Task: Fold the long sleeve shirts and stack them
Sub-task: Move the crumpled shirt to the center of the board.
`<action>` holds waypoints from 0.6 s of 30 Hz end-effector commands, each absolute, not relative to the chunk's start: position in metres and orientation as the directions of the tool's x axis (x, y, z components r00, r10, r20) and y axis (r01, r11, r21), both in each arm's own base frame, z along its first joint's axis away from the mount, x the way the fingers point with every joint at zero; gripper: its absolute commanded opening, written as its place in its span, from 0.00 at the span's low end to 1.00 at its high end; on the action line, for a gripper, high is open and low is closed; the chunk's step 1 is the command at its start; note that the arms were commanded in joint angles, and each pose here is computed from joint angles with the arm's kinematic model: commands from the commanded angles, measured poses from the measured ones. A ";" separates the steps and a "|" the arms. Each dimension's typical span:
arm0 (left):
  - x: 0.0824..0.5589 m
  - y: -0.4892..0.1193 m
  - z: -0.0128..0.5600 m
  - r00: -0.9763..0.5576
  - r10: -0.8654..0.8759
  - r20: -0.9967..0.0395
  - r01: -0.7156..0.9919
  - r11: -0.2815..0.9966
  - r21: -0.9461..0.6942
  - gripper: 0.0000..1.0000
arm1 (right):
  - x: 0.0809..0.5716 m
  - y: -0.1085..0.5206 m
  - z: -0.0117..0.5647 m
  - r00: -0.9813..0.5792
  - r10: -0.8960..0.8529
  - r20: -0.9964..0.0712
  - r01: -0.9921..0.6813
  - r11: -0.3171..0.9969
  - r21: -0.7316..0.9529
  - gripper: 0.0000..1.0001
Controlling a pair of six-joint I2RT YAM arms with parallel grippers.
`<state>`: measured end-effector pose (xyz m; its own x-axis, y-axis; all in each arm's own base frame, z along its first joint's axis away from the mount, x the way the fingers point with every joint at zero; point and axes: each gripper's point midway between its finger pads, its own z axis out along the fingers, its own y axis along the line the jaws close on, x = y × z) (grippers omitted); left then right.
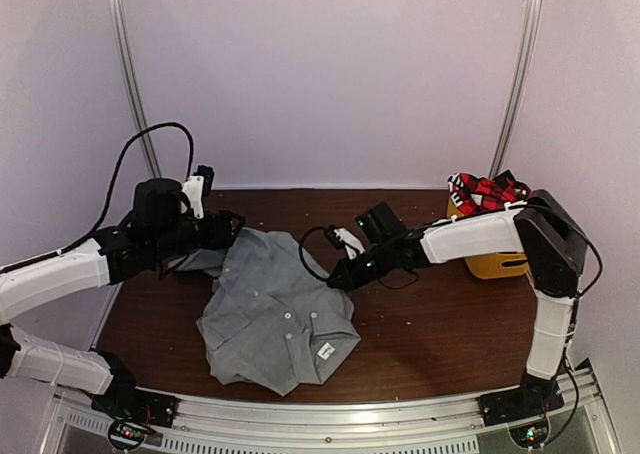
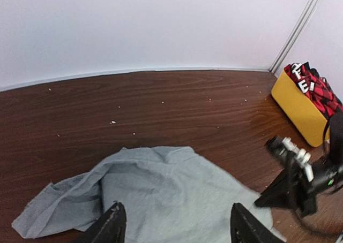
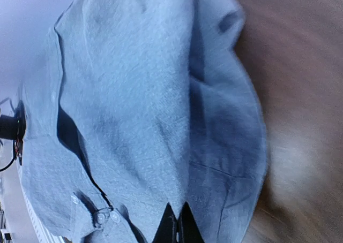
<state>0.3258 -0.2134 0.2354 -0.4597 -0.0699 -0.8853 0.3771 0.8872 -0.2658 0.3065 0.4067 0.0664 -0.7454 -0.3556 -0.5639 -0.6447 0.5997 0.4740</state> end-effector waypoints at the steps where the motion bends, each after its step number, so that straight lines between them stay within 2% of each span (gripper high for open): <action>1: 0.322 -0.201 0.242 -0.408 -0.036 -0.912 0.374 0.905 -0.203 0.74 | 0.368 0.306 0.145 -0.717 -0.209 -0.665 -0.546 0.762 0.349 0.00; 5: 0.317 -0.201 0.244 -0.373 -0.023 -0.928 0.408 0.894 -0.186 0.82 | 0.417 0.214 0.173 -0.702 -0.106 -0.704 -0.352 0.911 0.213 0.01; 6: 0.316 -0.202 0.243 -0.374 -0.017 -0.927 0.415 0.891 -0.183 0.83 | 0.426 0.199 0.173 -0.704 -0.104 -0.703 -0.313 0.933 0.176 0.04; 9: 0.314 -0.212 0.243 -0.368 -0.015 -0.930 0.462 0.865 -0.197 0.86 | 0.445 0.167 0.161 -0.736 -0.110 -0.668 -0.212 0.975 0.073 0.30; 11: 0.313 -0.216 0.237 -0.383 -0.004 -0.924 0.480 0.854 -0.203 0.89 | 0.447 0.168 0.156 -0.736 -0.121 -0.666 -0.211 0.976 0.056 0.60; 12: 0.312 -0.217 0.234 -0.388 -0.002 -0.922 0.484 0.851 -0.205 0.91 | 0.443 0.176 0.157 -0.725 -0.130 -0.676 -0.231 0.971 0.061 0.69; 14: 0.311 -0.219 0.227 -0.398 0.007 -0.917 0.492 0.845 -0.207 0.92 | 0.426 0.193 0.158 -0.698 -0.158 -0.698 -0.283 0.957 0.067 0.79; 18: 0.311 -0.223 0.215 -0.409 0.016 -0.913 0.503 0.838 -0.211 0.93 | 0.376 0.241 0.145 -0.675 -0.262 -0.690 -0.422 0.904 0.068 0.80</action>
